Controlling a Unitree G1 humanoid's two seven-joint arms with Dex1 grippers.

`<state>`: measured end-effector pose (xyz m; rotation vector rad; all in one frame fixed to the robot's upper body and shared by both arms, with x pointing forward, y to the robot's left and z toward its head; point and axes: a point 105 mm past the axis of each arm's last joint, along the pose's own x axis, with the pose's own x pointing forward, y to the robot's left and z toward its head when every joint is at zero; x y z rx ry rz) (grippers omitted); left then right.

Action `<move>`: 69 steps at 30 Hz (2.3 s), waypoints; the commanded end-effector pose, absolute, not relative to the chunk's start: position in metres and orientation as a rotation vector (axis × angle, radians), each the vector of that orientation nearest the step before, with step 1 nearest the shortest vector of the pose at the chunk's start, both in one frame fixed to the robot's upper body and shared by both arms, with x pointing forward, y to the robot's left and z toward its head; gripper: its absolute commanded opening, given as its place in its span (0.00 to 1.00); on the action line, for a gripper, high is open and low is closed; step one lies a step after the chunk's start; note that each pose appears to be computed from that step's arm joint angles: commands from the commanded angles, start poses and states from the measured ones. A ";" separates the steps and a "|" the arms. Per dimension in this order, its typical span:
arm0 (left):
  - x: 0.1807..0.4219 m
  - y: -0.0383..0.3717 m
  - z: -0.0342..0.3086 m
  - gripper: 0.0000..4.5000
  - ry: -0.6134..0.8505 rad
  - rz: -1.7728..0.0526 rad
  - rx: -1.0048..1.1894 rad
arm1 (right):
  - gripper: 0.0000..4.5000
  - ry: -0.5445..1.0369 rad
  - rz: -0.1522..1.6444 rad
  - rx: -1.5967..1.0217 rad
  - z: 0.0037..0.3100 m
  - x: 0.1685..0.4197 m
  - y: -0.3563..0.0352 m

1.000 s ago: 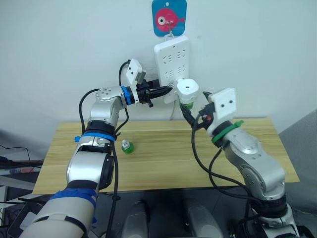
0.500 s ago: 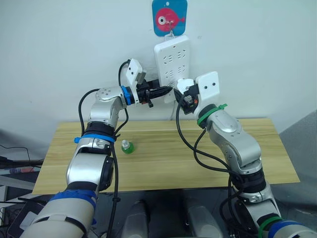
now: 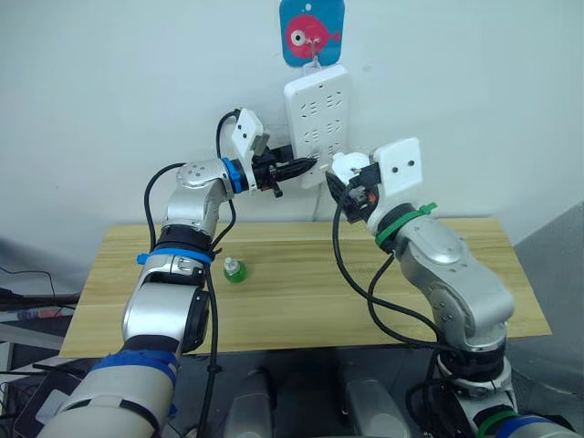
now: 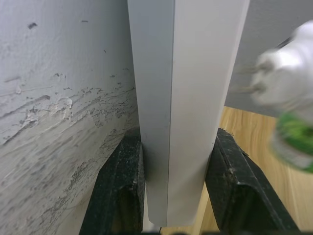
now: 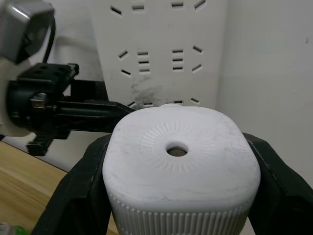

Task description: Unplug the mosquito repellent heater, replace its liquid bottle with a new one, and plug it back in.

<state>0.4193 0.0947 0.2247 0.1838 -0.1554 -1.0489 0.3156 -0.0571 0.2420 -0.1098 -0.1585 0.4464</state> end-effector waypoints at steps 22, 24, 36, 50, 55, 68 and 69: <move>0.299 0.066 0.217 1.00 -0.412 -1.165 0.288 | 0.67 -0.192 0.473 0.841 0.256 0.287 -0.088; 0.300 0.055 0.223 1.00 -0.454 -1.149 0.236 | 0.67 -0.193 0.500 0.921 0.260 0.284 -0.087; 0.302 0.038 0.257 1.00 -0.634 -1.062 0.122 | 0.67 -0.122 0.555 1.166 0.266 0.267 -0.088; 0.292 0.033 0.249 0.86 -0.600 -1.165 0.133 | 0.67 -0.098 0.569 1.189 0.269 0.264 -0.086; 0.291 0.031 0.246 0.51 -0.577 -1.195 0.129 | 0.67 -0.093 0.578 1.185 0.270 0.264 -0.085; 0.280 0.042 0.236 0.51 -0.594 -1.293 0.273 | 0.99 0.029 0.689 1.032 0.251 0.256 -0.095; 0.279 0.046 0.232 0.51 -0.594 -1.302 0.302 | 0.99 0.056 0.695 0.984 0.245 0.256 -0.101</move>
